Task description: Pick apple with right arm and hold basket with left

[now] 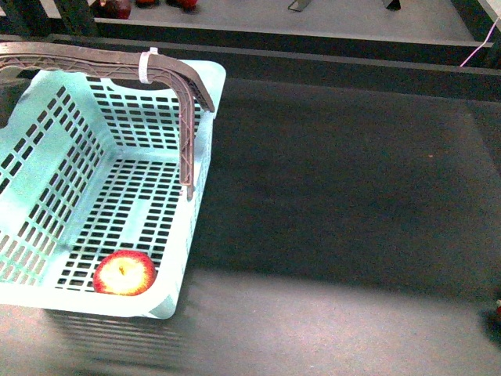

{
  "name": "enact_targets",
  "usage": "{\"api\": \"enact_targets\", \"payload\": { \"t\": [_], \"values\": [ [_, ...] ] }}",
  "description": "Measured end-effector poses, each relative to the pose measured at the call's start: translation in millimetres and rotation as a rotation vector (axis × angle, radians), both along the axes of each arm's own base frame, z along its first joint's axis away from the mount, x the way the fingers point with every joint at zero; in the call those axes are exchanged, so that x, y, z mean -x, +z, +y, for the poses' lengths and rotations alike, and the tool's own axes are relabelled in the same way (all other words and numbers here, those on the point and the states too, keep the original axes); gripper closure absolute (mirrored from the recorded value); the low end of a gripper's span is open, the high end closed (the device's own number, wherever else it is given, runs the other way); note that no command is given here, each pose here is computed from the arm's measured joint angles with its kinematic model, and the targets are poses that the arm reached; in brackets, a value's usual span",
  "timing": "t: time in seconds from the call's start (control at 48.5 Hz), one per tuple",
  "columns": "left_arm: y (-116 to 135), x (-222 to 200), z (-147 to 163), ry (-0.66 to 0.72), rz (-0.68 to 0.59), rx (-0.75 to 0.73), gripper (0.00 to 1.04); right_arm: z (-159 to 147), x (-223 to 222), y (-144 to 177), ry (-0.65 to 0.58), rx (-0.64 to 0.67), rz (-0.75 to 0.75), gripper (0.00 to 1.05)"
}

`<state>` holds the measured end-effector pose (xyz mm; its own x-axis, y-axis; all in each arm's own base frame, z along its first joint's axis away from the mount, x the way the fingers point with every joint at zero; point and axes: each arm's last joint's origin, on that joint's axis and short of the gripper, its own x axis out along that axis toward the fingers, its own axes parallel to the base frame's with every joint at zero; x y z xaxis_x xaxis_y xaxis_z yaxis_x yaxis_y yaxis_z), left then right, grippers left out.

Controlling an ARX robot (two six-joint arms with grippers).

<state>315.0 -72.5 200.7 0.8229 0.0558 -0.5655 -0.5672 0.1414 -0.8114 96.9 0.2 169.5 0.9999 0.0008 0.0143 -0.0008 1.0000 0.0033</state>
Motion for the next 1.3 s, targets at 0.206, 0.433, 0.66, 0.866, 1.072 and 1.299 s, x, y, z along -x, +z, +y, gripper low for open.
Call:
{"api": "enact_targets", "payload": {
  "t": [0.206,0.433,0.66,0.866,1.072,1.299],
  "values": [
    [14,34,8,0.042,0.011,-0.037,0.07,0,0,0,0.000,0.000,0.000,0.09],
    [38,55,9,0.038,-0.027,-0.145,0.07,0,0,0,0.000,0.000,0.000,0.09],
    [31,55,10,-0.147,-0.188,-0.263,0.17,0,0,0,0.000,0.000,0.000,0.09],
    [12,102,40,-0.416,-0.497,-1.186,0.65,0,0,0,0.000,0.000,0.000,0.09],
    [-7,128,52,-0.473,-0.461,-1.325,1.02,0,0,0,0.000,0.000,0.000,0.09],
    [-19,154,67,-0.493,-0.467,-1.344,1.01,0,0,0,0.000,0.000,0.000,0.09]
  ]
}}
